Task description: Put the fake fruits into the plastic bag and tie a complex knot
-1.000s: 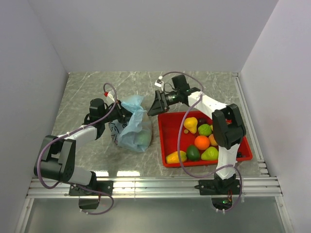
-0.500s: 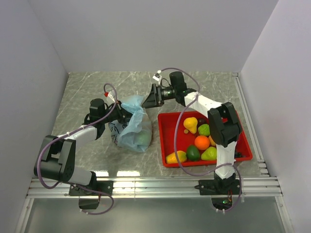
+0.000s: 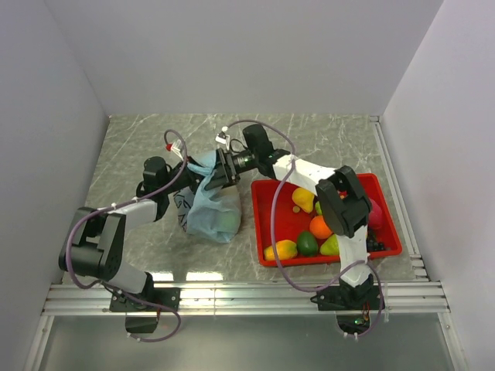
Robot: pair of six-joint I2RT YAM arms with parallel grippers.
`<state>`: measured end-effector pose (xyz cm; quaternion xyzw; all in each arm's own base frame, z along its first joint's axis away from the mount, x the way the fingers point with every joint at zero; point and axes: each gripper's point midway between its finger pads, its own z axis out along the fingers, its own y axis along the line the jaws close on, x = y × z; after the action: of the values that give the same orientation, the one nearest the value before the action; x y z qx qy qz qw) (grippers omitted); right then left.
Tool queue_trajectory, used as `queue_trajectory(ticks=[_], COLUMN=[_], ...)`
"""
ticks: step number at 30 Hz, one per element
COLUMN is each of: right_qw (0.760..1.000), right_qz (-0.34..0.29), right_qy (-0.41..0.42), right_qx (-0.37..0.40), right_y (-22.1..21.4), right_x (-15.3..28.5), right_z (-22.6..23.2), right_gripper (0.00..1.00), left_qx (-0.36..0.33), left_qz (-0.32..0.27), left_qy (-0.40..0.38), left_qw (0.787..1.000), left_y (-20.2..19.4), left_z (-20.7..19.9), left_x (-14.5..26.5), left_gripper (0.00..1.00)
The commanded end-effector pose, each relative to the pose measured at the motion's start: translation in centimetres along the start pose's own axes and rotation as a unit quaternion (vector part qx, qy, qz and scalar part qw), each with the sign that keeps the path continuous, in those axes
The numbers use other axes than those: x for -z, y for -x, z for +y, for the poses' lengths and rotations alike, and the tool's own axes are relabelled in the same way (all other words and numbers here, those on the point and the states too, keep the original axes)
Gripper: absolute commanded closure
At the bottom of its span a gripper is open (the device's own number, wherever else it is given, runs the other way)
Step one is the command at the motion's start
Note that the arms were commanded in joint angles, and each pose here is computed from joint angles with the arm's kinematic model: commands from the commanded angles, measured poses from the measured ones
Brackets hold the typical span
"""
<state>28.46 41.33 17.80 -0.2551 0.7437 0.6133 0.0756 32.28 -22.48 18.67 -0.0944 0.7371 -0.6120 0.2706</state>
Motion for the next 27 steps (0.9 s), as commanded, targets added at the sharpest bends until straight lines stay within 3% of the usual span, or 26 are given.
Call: queue_trajectory(ticks=[1, 6, 9, 10, 12, 13, 14, 19, 27], right_qw=[0.998, 0.996, 0.998, 0.998, 0.999, 0.998, 0.999, 0.997, 0.999], right_qz=[-0.027, -0.016, -0.021, -0.023, -0.02, -0.018, -0.005, -0.011, -0.024], right_qy=[0.05, 0.089, 0.051, 0.036, -0.009, -0.027, -0.044, -0.072, -0.023], right_qx=[0.017, 0.016, 0.009, 0.045, 0.023, 0.052, 0.026, 0.028, 0.032], right_y=[3.7, 4.2, 3.9, 3.6, 2.8, 2.6, 1.7, 1.1, 2.8], right_x=[-0.9, -1.3, 0.7, 1.3, 3.4, 4.1, 5.1, 8.5, 6.9], right_z=[2.1, 3.6, 2.4, 1.7, 0.5, -0.3, -0.5, -1.4, 1.2], right_gripper=[0.21, 0.2, 0.2, 0.2, 0.17, 0.17, 0.16, 0.16, 0.33], left_qx=[-0.018, -0.012, -0.018, -0.017, -0.022, -0.024, -0.026, -0.027, -0.03], left_qz=[0.006, -0.002, -0.01, -0.011, -0.013, -0.011, -0.011, -0.009, -0.01], left_qy=[-0.052, -0.058, -0.044, -0.04, -0.033, -0.032, -0.033, -0.026, -0.017], left_qw=[0.998, 0.998, 0.999, 0.999, 0.999, 0.999, 0.999, 0.999, 0.999], left_y=[-0.2, 0.1, 0.9, 1.0, 0.9, 0.8, 0.7, 0.5, 0.7], left_z=[-2.2, -2.5, -2.0, -1.8, -1.4, -1.4, -1.6, -1.2, -0.7], left_x=[-0.5, -0.8, -0.4, -0.3, 0.0, 0.1, 0.2, 0.4, 0.1], left_gripper=[1.0, 1.0, 1.0, 1.0, 1.0, 1.0, 1.0, 1.0, 1.0])
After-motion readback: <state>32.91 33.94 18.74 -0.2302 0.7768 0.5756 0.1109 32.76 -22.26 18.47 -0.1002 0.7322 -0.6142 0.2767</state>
